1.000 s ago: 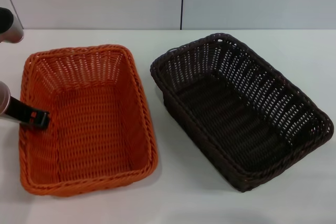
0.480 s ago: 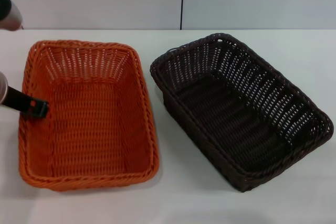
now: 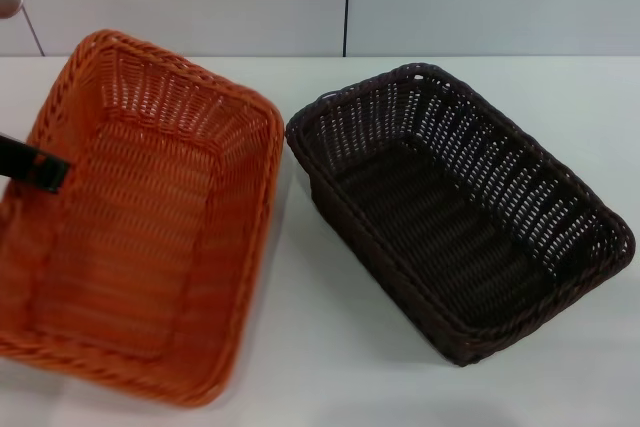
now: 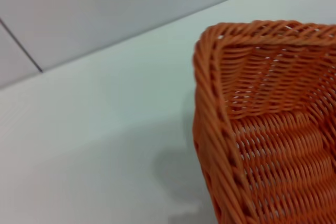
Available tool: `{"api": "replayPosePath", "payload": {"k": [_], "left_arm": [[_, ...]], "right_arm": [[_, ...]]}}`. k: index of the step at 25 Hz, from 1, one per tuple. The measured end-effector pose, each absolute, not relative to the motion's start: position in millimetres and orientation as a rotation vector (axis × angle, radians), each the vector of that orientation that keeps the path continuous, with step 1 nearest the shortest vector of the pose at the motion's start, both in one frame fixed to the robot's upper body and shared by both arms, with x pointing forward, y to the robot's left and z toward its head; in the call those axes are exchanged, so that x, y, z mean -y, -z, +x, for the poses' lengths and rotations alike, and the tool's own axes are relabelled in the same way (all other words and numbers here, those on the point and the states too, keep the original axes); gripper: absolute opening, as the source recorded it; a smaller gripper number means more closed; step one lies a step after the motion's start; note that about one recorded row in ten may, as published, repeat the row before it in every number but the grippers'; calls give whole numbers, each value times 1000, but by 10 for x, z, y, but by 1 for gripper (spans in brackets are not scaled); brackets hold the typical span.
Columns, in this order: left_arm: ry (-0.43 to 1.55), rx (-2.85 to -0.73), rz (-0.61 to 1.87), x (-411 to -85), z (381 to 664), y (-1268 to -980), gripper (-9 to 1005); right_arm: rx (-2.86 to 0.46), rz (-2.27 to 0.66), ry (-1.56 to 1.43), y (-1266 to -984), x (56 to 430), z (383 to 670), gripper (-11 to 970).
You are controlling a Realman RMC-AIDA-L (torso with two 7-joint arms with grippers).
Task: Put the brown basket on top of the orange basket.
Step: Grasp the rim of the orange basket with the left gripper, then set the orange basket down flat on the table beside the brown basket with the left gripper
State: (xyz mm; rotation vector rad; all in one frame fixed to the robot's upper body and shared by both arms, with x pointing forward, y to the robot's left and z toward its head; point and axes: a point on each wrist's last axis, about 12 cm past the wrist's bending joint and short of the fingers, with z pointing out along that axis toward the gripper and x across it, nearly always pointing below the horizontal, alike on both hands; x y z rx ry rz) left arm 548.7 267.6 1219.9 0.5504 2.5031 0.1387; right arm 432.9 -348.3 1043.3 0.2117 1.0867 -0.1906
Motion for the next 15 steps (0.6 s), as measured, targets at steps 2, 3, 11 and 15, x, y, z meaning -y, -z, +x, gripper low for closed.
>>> {"api": "replayPosePath", "payload": {"k": [2, 3, 11, 15], "left_arm": [[-151, -2493, 575, -2684, 5469, -12219, 186], [-170, -2474, 611, -2694, 5444, -12253, 179], [-259, -2381, 706, -2807, 5339, -12470, 154], [-288, -2352, 784, -2792, 5307, -12509, 153]], "right_arm": [[-1086, 211, 189, -10434, 3480, 4328, 760], [-1081, 210, 187, -10438, 3473, 4322, 760], [-1006, 214, 187, -10498, 3434, 4233, 760], [-1004, 224, 189, -10491, 3428, 4198, 760]]}}
